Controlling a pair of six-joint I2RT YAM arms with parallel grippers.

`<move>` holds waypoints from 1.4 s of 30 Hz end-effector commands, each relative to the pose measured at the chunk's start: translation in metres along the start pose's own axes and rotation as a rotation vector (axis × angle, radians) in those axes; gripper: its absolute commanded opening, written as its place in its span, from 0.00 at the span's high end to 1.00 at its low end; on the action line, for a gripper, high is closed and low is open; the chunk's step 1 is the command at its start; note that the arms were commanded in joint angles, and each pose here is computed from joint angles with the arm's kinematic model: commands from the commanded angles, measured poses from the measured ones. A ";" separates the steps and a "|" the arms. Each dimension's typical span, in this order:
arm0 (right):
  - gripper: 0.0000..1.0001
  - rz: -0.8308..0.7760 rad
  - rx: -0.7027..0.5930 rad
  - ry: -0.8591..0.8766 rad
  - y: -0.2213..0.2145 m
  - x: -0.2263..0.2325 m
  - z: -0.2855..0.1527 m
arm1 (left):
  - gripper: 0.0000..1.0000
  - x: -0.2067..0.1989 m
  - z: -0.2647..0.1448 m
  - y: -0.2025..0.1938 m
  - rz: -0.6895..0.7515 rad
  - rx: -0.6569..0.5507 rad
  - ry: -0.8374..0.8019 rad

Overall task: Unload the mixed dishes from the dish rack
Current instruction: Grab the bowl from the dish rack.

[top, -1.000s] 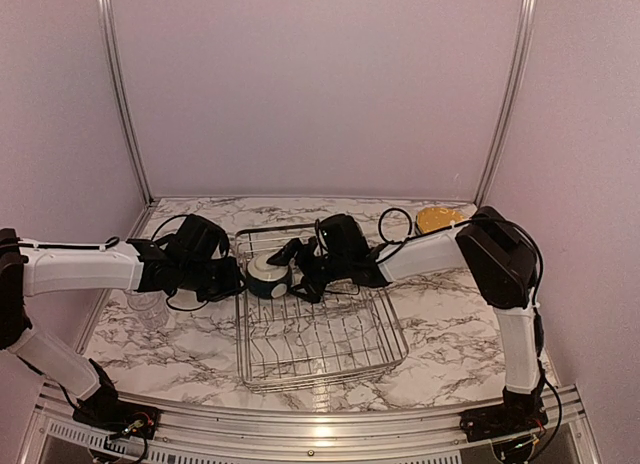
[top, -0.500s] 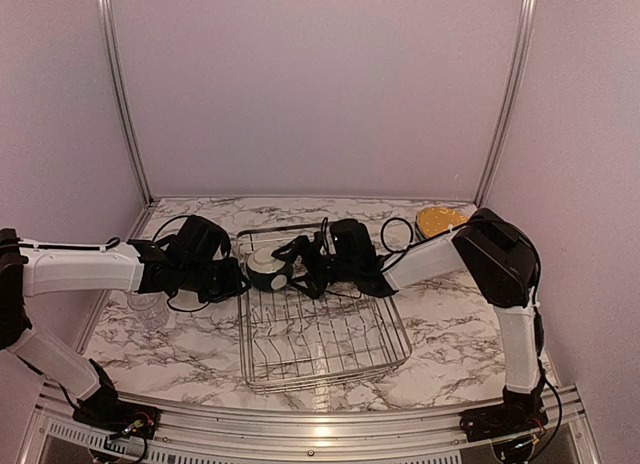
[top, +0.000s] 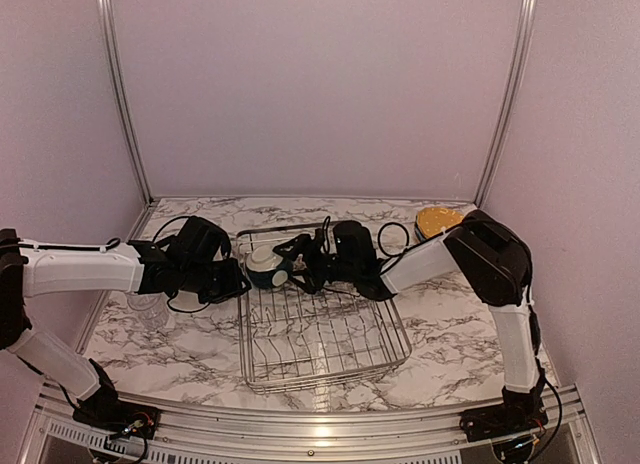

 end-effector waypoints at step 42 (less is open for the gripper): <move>0.97 0.009 0.011 0.301 0.014 0.049 0.030 | 0.76 -0.002 -0.004 0.000 0.016 -0.037 0.004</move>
Point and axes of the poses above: each gripper's point midway between its finger pads, its own z axis out along the fingers, its own x axis along the line the jaws close on, y = z × x, the point moved 7 cm from there along -z, back along the fingers, and after that the axes turned 1 degree about -z, right-handed, at the moved point
